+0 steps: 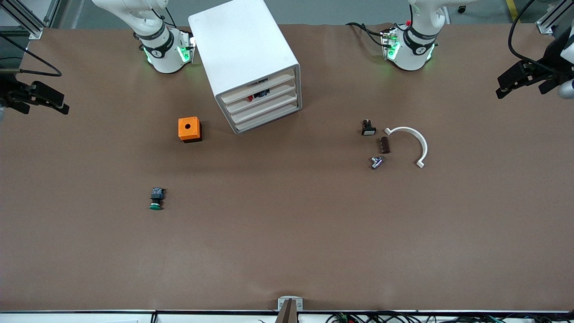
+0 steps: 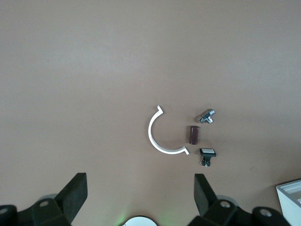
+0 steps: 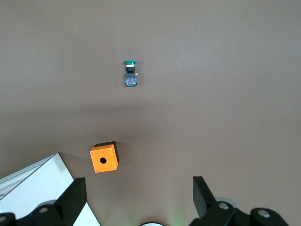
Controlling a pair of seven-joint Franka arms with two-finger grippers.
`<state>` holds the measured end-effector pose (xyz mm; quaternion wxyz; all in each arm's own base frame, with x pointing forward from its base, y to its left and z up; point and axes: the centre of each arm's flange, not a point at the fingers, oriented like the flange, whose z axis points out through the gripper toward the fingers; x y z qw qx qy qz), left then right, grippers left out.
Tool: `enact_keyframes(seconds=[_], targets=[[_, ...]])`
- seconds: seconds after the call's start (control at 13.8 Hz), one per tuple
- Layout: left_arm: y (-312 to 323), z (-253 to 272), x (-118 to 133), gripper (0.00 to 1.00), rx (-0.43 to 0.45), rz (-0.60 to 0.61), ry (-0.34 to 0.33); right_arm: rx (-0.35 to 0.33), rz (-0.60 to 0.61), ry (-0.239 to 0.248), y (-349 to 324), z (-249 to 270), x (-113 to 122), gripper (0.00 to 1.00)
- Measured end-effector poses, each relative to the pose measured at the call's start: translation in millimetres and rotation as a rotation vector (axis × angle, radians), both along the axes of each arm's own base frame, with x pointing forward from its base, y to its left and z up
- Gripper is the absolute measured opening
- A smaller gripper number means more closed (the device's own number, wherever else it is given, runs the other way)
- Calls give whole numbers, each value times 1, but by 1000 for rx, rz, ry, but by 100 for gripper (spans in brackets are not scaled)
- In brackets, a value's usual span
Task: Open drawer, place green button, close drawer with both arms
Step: 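Reach the right gripper to the green button while the left gripper reaches the drawer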
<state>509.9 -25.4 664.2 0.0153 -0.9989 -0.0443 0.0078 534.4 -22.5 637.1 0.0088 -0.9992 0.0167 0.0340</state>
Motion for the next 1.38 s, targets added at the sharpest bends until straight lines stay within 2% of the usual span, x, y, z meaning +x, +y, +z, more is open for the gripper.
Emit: enact_keyframes(seconds=[0.22, 0.44, 0.8, 1.02, 1.16, 1.24, 1.38], targets=[[0, -1, 4, 100, -1, 0, 3, 0, 0, 0, 0, 0, 0, 100], [0, -7, 21, 100, -5, -2, 8, 0, 0, 1, 0, 0, 0, 100], [-34, -87, 72, 100, -12, -39, 104, 1, 15, 21, 8, -11, 6, 100], [-78, -137, 94, 100, 1, 63, 135, 1, 33, 45, 18, -24, 13, 100], [-114, -165, 99, 100, 20, 164, 154, 2, 59, 78, 32, -44, 23, 100], [-128, -180, 102, 100, 30, 216, 162, 1, 76, 92, 42, -58, 31, 100], [-156, -208, 110, 100, 45, 316, 169, 1, 97, 84, 56, -89, 53, 100]])
